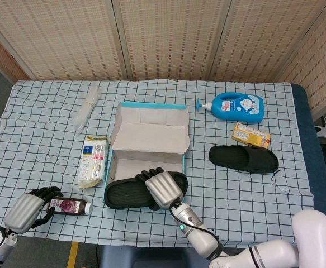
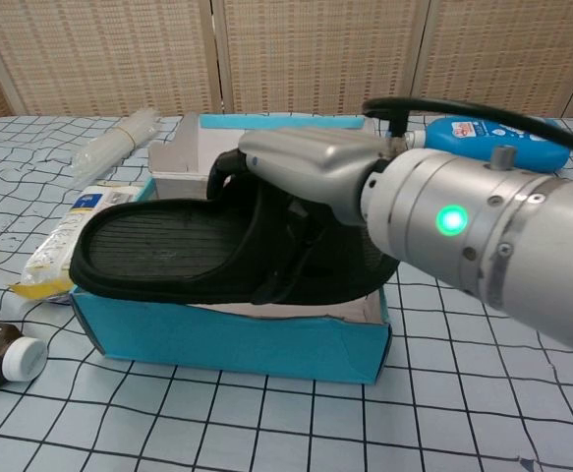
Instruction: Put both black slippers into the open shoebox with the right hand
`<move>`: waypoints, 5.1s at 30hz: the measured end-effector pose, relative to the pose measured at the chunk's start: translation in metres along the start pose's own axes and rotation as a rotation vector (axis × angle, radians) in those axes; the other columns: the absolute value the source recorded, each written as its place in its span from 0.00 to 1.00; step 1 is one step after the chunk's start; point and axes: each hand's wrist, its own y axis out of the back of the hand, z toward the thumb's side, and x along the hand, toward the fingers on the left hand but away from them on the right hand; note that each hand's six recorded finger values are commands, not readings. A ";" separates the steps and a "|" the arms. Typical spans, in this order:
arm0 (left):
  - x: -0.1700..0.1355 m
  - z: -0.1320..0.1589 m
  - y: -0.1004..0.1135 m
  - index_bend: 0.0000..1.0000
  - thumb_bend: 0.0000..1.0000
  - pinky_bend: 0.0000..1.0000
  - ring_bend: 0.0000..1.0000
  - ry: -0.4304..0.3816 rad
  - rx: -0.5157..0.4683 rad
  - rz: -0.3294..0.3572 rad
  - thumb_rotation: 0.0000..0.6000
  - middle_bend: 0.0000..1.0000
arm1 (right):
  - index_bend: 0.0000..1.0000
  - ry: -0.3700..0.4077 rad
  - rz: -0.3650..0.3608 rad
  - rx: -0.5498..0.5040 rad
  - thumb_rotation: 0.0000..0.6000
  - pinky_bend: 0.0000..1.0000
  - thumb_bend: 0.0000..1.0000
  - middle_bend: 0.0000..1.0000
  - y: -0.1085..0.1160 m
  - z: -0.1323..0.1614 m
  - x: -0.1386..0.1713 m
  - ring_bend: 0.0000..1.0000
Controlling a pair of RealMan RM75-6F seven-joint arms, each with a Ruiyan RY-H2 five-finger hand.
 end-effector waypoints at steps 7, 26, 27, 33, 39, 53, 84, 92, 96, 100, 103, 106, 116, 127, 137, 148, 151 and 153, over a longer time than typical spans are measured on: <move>-0.001 -0.001 0.003 0.31 0.52 0.42 0.28 0.001 -0.007 0.009 1.00 0.25 | 0.40 -0.039 0.016 0.013 1.00 0.67 0.00 0.53 -0.016 -0.006 -0.015 0.49; 0.000 -0.002 0.001 0.31 0.51 0.42 0.28 0.002 -0.013 0.000 1.00 0.25 | 0.42 -0.054 0.026 -0.043 1.00 0.67 0.00 0.53 -0.055 -0.030 -0.046 0.49; 0.001 -0.002 0.001 0.31 0.51 0.42 0.28 0.002 -0.012 0.000 1.00 0.25 | 0.42 -0.051 0.024 -0.047 1.00 0.67 0.00 0.53 -0.057 -0.030 -0.047 0.49; 0.001 -0.002 0.000 0.31 0.51 0.42 0.28 0.003 -0.015 -0.004 1.00 0.25 | 0.38 -0.021 0.051 -0.100 1.00 0.63 0.00 0.49 -0.072 -0.031 -0.051 0.39; 0.001 -0.003 -0.002 0.31 0.51 0.42 0.28 0.005 -0.014 -0.013 1.00 0.25 | 0.07 -0.002 0.144 -0.163 1.00 0.07 0.00 0.12 -0.075 -0.032 -0.043 0.01; 0.003 0.000 -0.006 0.31 0.51 0.42 0.28 0.001 -0.006 -0.030 1.00 0.25 | 0.00 -0.018 0.085 -0.273 1.00 0.03 0.00 0.02 -0.025 -0.054 -0.034 0.00; 0.005 -0.002 -0.011 0.32 0.52 0.42 0.28 0.016 0.002 -0.052 1.00 0.25 | 0.00 -0.499 0.089 0.060 1.00 0.09 0.00 0.02 -0.006 -0.315 0.065 0.00; 0.006 -0.001 -0.012 0.32 0.51 0.42 0.28 0.016 -0.001 -0.058 1.00 0.25 | 0.00 -0.554 0.112 0.045 1.00 0.09 0.00 0.02 -0.025 -0.339 0.064 0.00; 0.006 -0.002 -0.013 0.32 0.51 0.42 0.28 0.017 0.001 -0.061 1.00 0.25 | 0.01 -0.574 0.118 0.036 1.00 0.09 0.00 0.02 -0.032 -0.347 0.061 0.00; 0.006 -0.001 -0.013 0.32 0.51 0.42 0.28 0.016 -0.001 -0.062 1.00 0.25 | 0.05 -0.593 0.123 0.030 1.00 0.10 0.00 0.03 -0.040 -0.354 0.059 0.00; 0.006 -0.001 -0.013 0.32 0.51 0.42 0.28 0.016 0.000 -0.062 1.00 0.25 | 0.14 -0.607 0.125 0.027 1.00 0.19 0.00 0.12 -0.046 -0.359 0.058 0.04; 0.006 -0.001 -0.014 0.32 0.51 0.42 0.28 0.015 -0.002 -0.064 1.00 0.25 | 0.27 -0.621 0.127 -0.004 1.00 0.34 0.00 0.24 -0.052 -0.361 0.058 0.15; 0.006 0.000 -0.015 0.32 0.51 0.42 0.28 0.013 0.003 -0.067 1.00 0.25 | 0.46 -0.614 0.051 0.008 1.00 0.58 0.00 0.49 -0.038 -0.355 0.063 0.42; 0.006 0.001 -0.016 0.32 0.51 0.42 0.28 0.010 0.006 -0.072 1.00 0.25 | 0.48 -0.548 -0.176 0.160 1.00 0.61 0.00 0.51 0.010 -0.299 0.077 0.43; 0.006 0.000 -0.015 0.32 0.51 0.42 0.28 0.009 -0.002 -0.071 1.00 0.25 | 0.52 -0.430 -0.420 0.336 1.00 0.64 0.00 0.52 0.045 -0.216 0.091 0.46; 0.006 -0.001 -0.016 0.32 0.51 0.42 0.28 0.012 -0.003 -0.077 1.00 0.25 | 0.51 -0.157 -0.486 0.221 1.00 0.68 0.00 0.52 0.042 -0.124 0.048 0.46; 0.006 -0.002 -0.014 0.32 0.51 0.42 0.28 0.016 -0.009 -0.073 1.00 0.25 | 0.51 -0.111 -0.500 0.201 1.00 0.68 0.00 0.52 0.041 -0.101 0.032 0.46; 0.006 -0.003 -0.013 0.32 0.51 0.42 0.28 0.017 -0.008 -0.070 1.00 0.25 | 0.51 -0.090 -0.501 0.192 1.00 0.68 0.00 0.52 0.040 -0.089 0.022 0.46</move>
